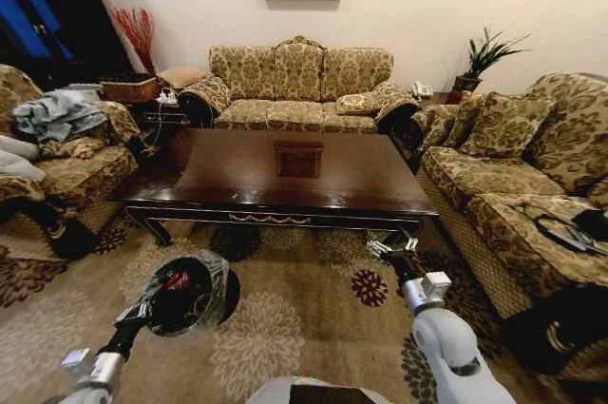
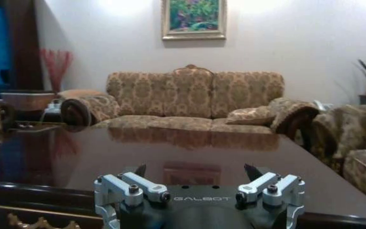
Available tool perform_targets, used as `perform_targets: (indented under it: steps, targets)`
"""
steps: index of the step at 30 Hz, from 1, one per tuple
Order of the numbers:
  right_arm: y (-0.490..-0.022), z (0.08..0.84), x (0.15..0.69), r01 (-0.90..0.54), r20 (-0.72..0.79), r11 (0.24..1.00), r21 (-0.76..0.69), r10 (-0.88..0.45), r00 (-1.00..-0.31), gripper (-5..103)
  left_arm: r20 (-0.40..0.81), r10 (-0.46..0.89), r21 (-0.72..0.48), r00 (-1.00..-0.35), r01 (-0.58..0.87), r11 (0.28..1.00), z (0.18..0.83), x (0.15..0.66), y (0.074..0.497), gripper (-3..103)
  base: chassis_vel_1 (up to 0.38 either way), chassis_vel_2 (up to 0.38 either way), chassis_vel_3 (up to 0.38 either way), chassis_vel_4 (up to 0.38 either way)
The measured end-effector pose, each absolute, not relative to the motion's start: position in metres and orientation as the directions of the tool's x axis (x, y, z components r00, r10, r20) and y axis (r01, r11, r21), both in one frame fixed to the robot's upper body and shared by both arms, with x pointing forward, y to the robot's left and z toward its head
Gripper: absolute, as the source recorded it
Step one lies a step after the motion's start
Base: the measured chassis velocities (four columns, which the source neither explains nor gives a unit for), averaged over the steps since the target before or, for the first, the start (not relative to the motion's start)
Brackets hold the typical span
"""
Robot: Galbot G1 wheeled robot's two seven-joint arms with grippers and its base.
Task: Move to the front of the table and place the trash on the table into the trash bin.
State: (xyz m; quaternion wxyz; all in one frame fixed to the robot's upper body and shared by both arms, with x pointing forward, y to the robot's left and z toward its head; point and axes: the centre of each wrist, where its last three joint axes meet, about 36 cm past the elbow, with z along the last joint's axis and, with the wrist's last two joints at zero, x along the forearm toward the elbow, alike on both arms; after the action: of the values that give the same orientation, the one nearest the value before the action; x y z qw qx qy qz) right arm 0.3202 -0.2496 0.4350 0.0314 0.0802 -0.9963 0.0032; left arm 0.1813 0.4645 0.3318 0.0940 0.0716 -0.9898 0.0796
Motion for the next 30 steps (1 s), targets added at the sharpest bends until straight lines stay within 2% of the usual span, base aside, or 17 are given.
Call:
perform_targets:
  steps: [3, 5, 11, 14, 19, 23, 30]
  targets:
    - [-0.246, 0.44, 0.319, -0.179, 0.061, 0.984, -0.012, -0.178, -0.982, 100, 0.172, -0.104, -0.136, -0.98, -0.129, 0.982, 0.343, 0.187, 0.462, 3, 0.0, 0.0, 0.0, 0.0]
    - [-0.243, 0.447, 0.317, -0.203, 0.049, 0.979, -0.034, -0.201, -0.978, 100, 0.158, -0.042, -0.138, -0.987, -0.064, 0.988, 0.358, 0.203, 0.447, 3, 0.0, 0.0, 0.0, 0.0]
    - [-0.241, 0.451, 0.318, -0.235, 0.051, 0.969, -0.072, -0.232, -0.971, 100, 0.165, 0.005, -0.143, -0.986, -0.019, 0.989, 0.37, 0.218, 0.415, 3, 0.0, 0.0, 0.0, 0.0]
    - [-0.239, 0.447, 0.317, -0.233, 0.054, 0.968, -0.089, -0.229, -0.972, 100, 0.211, -0.049, -0.06, -0.976, -0.063, 0.996, 0.368, 0.233, 0.399, 3, 0.0, 0.0, 0.0, 0.0]
    - [-0.244, 0.446, 0.315, -0.198, 0.035, 0.978, -0.07, -0.196, -0.98, 100, 0.264, -0.146, 0.071, -0.953, -0.132, 0.989, 0.353, 0.257, 0.397, 3, 0.0, 0.0, 0.0, 0.0]
    - [-0.251, 0.448, 0.318, -0.185, 0.032, 0.981, -0.058, -0.184, -0.982, 100, 0.296, -0.157, 0.07, -0.942, -0.142, 0.987, 0.345, 0.268, 0.397, 3, 0.0, 0.0, 0.0, 0.0]
    - [-0.272, 0.438, 0.321, -0.139, 0.027, 0.989, -0.048, -0.138, -0.99, 100, 0.449, -0.133, -0.006, -0.884, -0.152, 0.988, 0.314, 0.286, 0.408, 3, 0.0, 0.0, 0.0, 0.0]
